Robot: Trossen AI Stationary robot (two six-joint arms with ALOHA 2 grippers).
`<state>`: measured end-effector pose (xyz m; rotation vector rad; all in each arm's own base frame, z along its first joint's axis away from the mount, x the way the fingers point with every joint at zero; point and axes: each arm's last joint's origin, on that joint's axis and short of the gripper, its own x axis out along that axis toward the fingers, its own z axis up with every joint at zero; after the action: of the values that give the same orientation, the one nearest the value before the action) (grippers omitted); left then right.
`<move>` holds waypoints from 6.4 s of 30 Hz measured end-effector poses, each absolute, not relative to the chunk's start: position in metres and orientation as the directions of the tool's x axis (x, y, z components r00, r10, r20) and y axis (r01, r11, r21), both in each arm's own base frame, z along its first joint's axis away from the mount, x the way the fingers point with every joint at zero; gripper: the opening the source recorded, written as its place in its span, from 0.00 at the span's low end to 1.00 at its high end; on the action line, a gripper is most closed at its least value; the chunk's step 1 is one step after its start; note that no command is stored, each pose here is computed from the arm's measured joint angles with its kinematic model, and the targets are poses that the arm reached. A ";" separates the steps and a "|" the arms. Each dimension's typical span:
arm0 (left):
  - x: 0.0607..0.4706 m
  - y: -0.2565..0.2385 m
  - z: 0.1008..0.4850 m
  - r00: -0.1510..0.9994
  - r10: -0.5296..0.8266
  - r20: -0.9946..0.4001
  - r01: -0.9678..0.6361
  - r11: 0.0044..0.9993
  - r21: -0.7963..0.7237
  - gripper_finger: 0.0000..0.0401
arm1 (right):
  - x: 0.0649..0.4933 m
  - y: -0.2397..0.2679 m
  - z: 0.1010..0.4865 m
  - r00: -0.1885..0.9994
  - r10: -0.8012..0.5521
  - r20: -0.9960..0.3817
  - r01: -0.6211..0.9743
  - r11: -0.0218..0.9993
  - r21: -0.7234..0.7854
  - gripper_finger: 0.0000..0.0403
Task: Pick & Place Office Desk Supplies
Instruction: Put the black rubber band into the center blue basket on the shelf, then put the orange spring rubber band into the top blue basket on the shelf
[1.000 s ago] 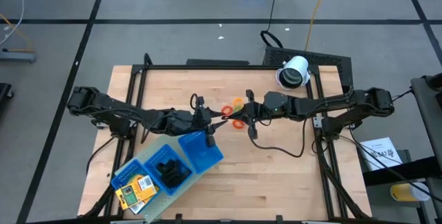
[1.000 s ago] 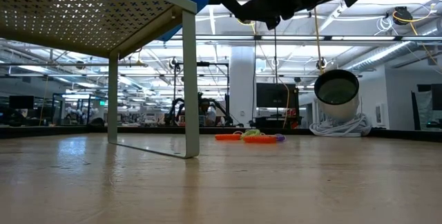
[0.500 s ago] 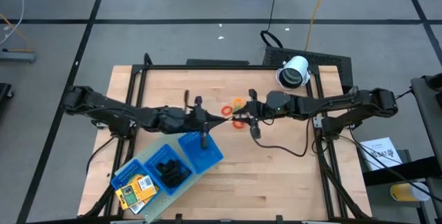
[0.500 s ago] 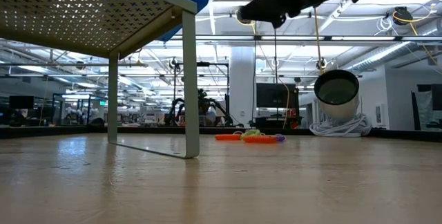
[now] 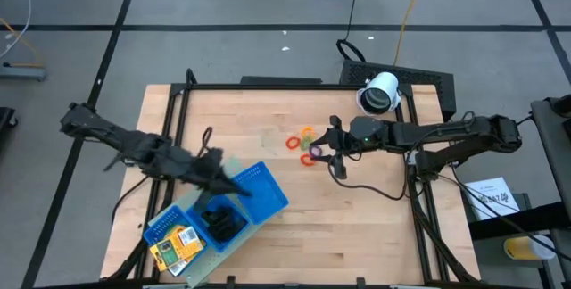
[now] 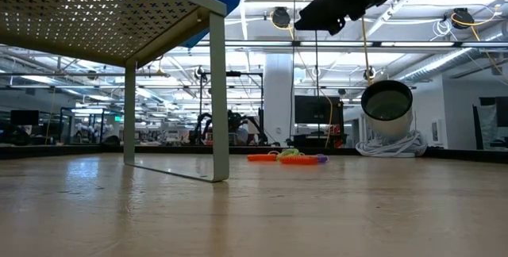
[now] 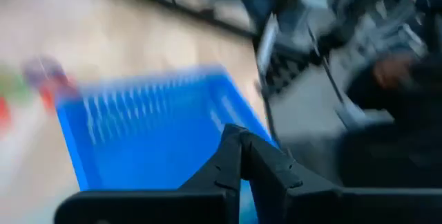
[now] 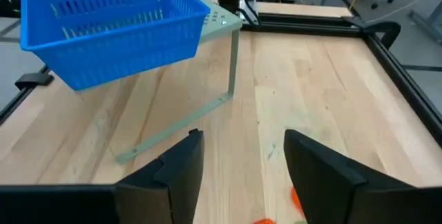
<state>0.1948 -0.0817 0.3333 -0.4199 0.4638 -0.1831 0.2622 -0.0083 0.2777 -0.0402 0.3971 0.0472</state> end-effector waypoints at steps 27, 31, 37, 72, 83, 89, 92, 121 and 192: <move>0.142 -0.111 0.329 0.806 -0.303 -0.509 -0.081 0.794 -0.602 0.33 | 0.260 -0.008 0.260 0.928 0.035 -0.370 -0.052 0.998 -0.036 0.43; 0.142 -0.110 0.329 0.810 -0.295 -0.507 -0.059 0.820 -0.570 0.36 | 0.259 -0.008 0.258 0.923 0.034 -0.384 -0.053 0.998 -0.039 0.44; 0.145 -0.105 0.331 0.885 -0.103 -0.454 -0.135 0.876 -0.462 0.36 | 0.255 -0.009 0.250 0.881 0.013 -0.472 -0.037 0.998 -0.041 0.43; 0.211 -0.067 0.296 0.751 0.451 -0.482 -0.581 0.799 -0.156 0.55 | 0.292 -0.025 0.099 0.705 -0.060 -0.707 0.039 0.998 -0.046 0.41; 0.220 -0.057 0.296 0.755 0.436 -0.489 -0.578 0.795 -0.185 0.52 | 0.291 -0.039 0.095 0.694 -0.091 -0.714 0.079 0.996 -0.050 0.04; 0.227 -0.060 0.306 0.814 0.416 -0.405 -0.512 0.843 -0.165 0.53 | 0.292 -0.040 0.109 0.751 -0.105 -0.652 0.078 0.994 -0.071 0.05; 0.230 -0.061 0.311 0.838 0.411 -0.359 -0.487 0.860 -0.153 0.53 | 0.292 -0.039 0.129 0.800 -0.113 -0.590 0.080 0.993 -0.082 0.01; 0.324 -0.055 0.280 0.954 0.273 -0.124 -0.227 0.928 0.296 0.53 | 0.261 0.000 0.259 0.998 0.070 -0.007 -0.071 0.991 -0.115 0.01; 0.246 -0.100 0.287 0.847 -0.091 -0.523 0.025 0.991 -0.131 0.39 | 0.259 -0.002 0.259 0.988 0.153 -0.031 -0.155 0.984 -0.085 0.25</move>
<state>0.2456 -0.1001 0.2867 -0.1208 0.5571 -0.0615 0.2590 -0.0018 0.2594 -0.0872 0.0244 0.1547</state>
